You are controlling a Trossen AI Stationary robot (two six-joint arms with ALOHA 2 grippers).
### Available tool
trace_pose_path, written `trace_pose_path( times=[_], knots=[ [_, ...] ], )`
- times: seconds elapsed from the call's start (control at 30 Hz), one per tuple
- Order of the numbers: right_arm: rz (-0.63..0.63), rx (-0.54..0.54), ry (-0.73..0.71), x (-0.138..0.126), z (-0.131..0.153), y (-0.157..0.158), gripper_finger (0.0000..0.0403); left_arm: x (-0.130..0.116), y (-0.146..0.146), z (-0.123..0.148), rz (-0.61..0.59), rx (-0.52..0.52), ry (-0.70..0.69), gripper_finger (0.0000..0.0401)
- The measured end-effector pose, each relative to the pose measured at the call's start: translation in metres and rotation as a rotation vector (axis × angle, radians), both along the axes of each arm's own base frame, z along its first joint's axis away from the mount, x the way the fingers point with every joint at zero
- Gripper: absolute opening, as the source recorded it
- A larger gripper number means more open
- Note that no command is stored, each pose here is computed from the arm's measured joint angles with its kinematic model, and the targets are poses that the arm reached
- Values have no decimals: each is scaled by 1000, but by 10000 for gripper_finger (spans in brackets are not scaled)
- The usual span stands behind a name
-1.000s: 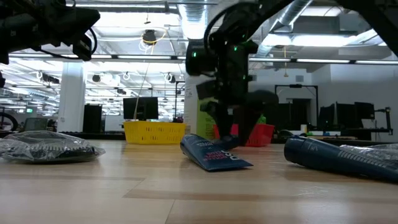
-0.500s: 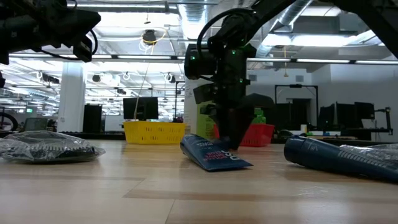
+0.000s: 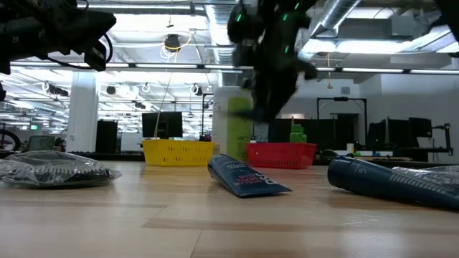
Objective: Pick & Place Travel size toiletries
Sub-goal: Put the dark blue shave cream in the black bin
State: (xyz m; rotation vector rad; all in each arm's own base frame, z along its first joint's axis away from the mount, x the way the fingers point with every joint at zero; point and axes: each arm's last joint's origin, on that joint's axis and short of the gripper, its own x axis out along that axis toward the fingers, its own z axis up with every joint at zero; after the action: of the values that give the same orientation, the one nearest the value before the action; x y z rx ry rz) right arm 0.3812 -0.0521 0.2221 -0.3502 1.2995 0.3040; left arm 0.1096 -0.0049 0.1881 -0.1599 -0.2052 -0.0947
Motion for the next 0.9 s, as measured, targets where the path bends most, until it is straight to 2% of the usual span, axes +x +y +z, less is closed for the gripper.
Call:
trace_pose_path(
  times=[0.23, 0.4, 0.67, 0.9],
  knots=[
    [-76, 28, -113, -48, 80, 26, 134, 0, 0, 0, 0, 0, 0, 11],
    [-129, 85, -132, -86, 116, 60, 124, 0, 0, 0, 0, 0, 0, 11],
    [-209, 171, -26, -143, 140, 121, 134, 0, 0, 0, 0, 0, 1, 11],
    [-236, 160, 90, -182, 141, 172, 127, 0, 0, 0, 0, 0, 1, 11]
  ],
)
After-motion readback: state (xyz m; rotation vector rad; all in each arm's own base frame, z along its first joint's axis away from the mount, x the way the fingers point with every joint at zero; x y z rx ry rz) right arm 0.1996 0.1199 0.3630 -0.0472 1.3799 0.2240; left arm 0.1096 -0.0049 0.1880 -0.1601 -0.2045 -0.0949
